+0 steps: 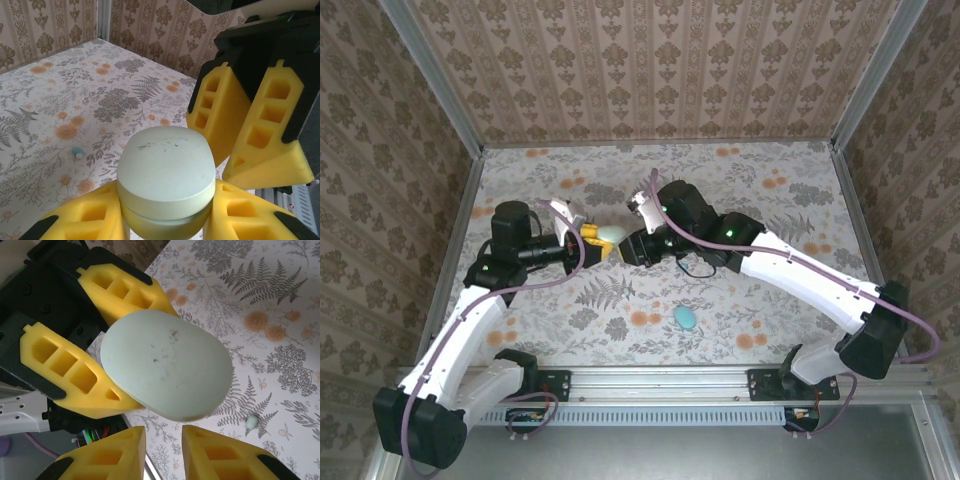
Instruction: Insert the wireless bluetooth earbuds into the charging case
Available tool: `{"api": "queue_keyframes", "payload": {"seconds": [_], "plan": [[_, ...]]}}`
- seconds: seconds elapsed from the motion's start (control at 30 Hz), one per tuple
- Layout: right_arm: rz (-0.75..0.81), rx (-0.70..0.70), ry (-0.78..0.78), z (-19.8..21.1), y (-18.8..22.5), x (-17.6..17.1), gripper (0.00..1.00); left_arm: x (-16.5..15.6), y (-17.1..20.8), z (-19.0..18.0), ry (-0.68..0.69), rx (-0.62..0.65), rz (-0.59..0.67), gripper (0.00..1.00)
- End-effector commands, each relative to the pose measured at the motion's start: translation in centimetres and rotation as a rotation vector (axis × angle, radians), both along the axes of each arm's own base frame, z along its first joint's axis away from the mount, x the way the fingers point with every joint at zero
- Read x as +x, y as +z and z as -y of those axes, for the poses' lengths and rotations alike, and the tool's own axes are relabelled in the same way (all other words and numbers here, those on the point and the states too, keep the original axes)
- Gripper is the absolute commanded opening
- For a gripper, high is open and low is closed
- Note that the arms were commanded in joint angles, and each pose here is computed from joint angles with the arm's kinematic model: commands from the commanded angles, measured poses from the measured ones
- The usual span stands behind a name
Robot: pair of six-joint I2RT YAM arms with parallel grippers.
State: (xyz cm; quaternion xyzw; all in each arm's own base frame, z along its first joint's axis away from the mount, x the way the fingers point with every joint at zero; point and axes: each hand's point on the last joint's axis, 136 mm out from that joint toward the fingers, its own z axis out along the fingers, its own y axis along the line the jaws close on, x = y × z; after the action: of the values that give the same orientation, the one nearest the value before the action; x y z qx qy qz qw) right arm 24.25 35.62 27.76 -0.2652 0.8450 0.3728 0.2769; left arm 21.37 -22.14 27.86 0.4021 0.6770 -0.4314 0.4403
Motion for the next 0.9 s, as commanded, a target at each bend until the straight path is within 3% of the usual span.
{"api": "queue_keyframes", "payload": {"seconds": [0.0, 0.87], "plan": [[0.03, 0.031, 0.017, -0.8, 1.7, 0.4, 0.26, -0.1, 1.5, 0.3, -0.017, -0.014, 0.059, 0.0], [0.021, 0.032, -0.02, -0.3, 3.9, 1.9, 0.25, -0.3, 0.6, 0.5, -0.025, 0.001, 0.038, 0.0]]}}
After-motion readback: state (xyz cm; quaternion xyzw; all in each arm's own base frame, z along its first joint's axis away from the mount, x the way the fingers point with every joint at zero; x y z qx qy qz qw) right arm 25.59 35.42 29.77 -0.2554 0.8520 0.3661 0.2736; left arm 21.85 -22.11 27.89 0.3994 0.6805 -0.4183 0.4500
